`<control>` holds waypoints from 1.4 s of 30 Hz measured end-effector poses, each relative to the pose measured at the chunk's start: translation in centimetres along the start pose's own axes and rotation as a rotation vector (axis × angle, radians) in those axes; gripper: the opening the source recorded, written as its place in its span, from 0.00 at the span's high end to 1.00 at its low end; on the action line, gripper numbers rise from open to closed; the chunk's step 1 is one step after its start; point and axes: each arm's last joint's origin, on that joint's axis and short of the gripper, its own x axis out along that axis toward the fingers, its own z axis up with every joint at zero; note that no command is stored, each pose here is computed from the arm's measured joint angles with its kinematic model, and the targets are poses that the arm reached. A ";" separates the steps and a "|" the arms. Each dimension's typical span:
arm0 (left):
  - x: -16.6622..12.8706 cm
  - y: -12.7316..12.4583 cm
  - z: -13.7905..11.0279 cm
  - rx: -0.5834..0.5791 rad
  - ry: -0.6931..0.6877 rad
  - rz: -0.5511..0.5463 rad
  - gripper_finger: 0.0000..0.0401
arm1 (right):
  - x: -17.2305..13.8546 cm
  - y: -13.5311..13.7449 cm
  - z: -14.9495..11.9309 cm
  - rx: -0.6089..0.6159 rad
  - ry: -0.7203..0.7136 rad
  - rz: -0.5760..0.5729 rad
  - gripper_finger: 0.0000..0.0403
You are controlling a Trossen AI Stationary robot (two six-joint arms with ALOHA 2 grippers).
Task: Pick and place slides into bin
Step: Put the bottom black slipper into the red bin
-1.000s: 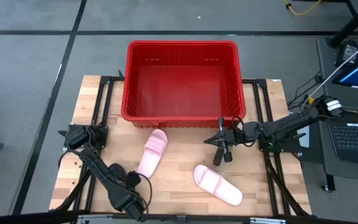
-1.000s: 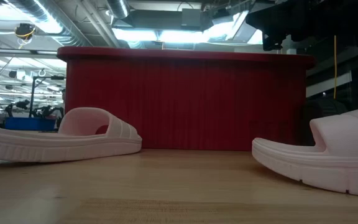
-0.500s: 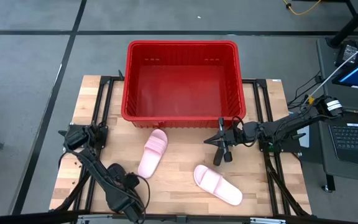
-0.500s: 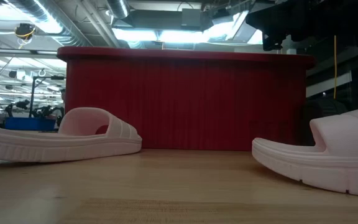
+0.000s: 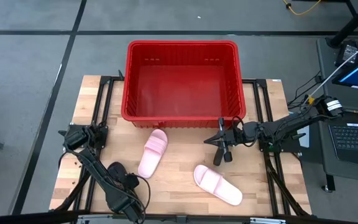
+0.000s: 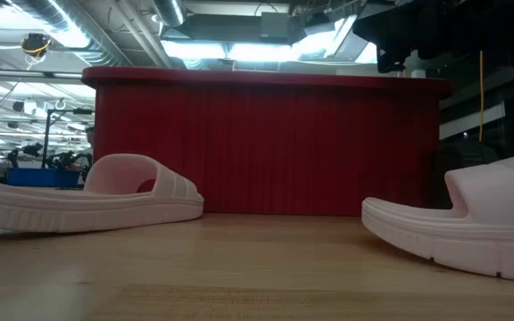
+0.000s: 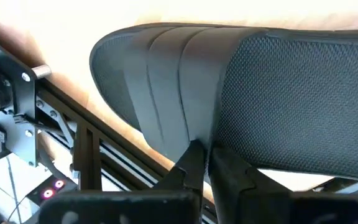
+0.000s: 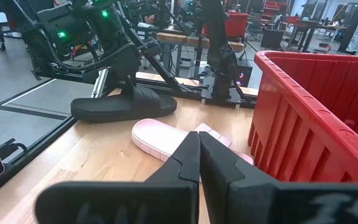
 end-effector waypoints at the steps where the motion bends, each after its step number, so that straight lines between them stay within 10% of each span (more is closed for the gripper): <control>1: -0.1 0.0 0.0 0.001 0.000 0.003 0.98 | 0.0 0.0 0.0 0.000 0.000 0.000 0.98; 42: -8.6 0.5 0.1 0.349 -0.625 -0.045 0.99 | 0.0 0.0 0.2 -0.022 -0.024 -0.002 0.98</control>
